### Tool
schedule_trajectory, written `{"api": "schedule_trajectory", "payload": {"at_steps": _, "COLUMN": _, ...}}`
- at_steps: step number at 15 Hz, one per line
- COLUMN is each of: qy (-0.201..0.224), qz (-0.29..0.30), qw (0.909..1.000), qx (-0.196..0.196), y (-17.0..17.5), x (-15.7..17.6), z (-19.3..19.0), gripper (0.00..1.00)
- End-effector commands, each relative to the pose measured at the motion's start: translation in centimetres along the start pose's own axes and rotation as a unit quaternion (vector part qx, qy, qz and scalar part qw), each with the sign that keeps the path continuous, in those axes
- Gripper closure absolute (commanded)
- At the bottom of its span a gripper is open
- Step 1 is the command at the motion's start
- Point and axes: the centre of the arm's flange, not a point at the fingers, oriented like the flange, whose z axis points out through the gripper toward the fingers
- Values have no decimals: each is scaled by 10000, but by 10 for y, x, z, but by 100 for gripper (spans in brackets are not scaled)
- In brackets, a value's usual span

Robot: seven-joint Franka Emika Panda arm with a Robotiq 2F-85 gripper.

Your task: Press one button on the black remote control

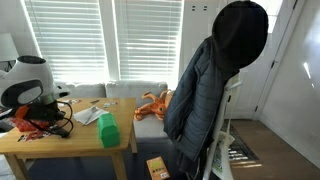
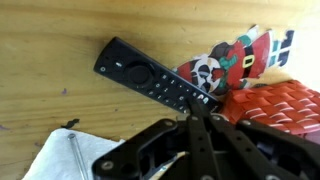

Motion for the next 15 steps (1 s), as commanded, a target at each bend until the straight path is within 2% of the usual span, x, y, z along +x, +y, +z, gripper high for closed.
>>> {"api": "schedule_trajectory", "payload": {"at_steps": 1, "qy": -5, "qz": -38, "qw": 9998, "qx": 219, "y": 6, "x": 8, "z": 8, "gripper": 100}}
{"api": "schedule_trajectory", "payload": {"at_steps": 15, "qy": 16, "qz": 118, "qw": 9994, "qx": 330, "y": 18, "x": 20, "z": 22, "gripper": 100}}
